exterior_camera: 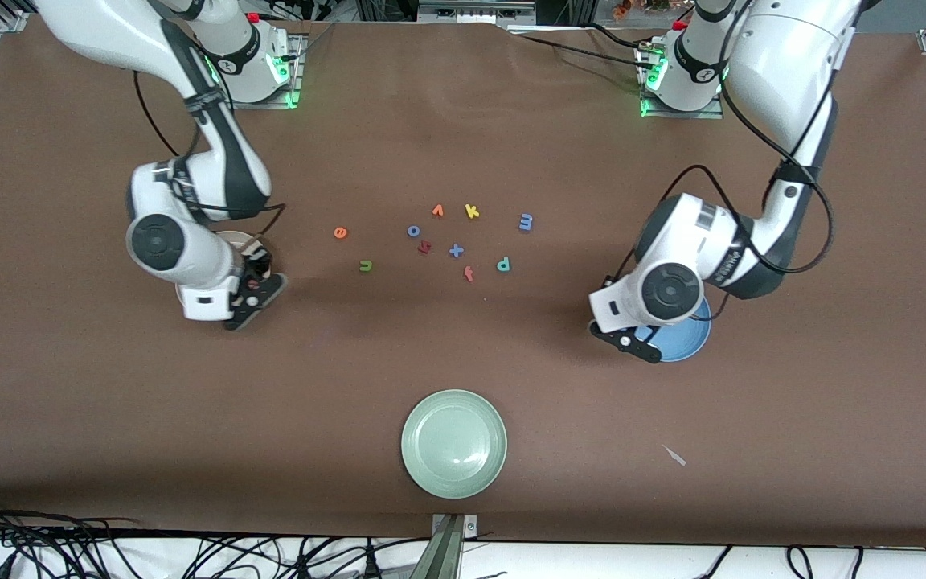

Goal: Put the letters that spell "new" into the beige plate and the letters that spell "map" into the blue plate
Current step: 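Drop the M with the right gripper while the left gripper drops the D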

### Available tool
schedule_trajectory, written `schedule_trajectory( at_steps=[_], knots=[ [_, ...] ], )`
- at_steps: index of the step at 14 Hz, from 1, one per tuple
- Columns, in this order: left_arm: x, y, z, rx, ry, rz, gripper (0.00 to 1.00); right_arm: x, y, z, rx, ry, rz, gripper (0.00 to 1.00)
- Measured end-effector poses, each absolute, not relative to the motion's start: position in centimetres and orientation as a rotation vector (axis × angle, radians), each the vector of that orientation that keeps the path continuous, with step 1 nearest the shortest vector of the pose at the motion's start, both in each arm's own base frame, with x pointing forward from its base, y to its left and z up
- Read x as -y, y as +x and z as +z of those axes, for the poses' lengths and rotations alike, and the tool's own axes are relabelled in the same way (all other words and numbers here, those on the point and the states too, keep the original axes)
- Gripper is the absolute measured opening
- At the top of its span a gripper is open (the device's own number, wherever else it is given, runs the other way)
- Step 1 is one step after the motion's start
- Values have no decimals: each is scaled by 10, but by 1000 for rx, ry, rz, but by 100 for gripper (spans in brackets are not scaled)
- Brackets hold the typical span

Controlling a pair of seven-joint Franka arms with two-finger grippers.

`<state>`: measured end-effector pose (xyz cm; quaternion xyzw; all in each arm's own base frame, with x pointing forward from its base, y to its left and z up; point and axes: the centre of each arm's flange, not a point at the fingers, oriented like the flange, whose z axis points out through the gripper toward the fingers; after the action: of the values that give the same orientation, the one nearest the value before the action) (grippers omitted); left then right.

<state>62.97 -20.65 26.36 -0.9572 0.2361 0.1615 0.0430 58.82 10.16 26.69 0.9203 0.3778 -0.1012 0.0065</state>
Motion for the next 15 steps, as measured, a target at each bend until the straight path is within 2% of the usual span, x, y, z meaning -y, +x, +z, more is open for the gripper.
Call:
schedule_trajectory(
  at_steps=[4, 5, 9, 12, 15],
  knots=[
    [196, 621, 223, -761, -2894, 596, 28, -48, 577, 240, -1059, 2909, -439, 27],
    [195, 620, 213, -768, -2880, 614, 28, -39, 574, 233, -1033, 2919, -461, 32],
    [183, 622, 200, -753, -2874, 628, 28, -36, 573, 237, -921, 3018, -463, 71],
    [181, 623, 201, -761, -2859, 619, 51, -40, 574, 248, -749, 3066, -439, 100],
    [198, 621, 210, -787, -2863, 594, 78, -58, 574, 251, -591, 3145, -425, 100]
  ],
)
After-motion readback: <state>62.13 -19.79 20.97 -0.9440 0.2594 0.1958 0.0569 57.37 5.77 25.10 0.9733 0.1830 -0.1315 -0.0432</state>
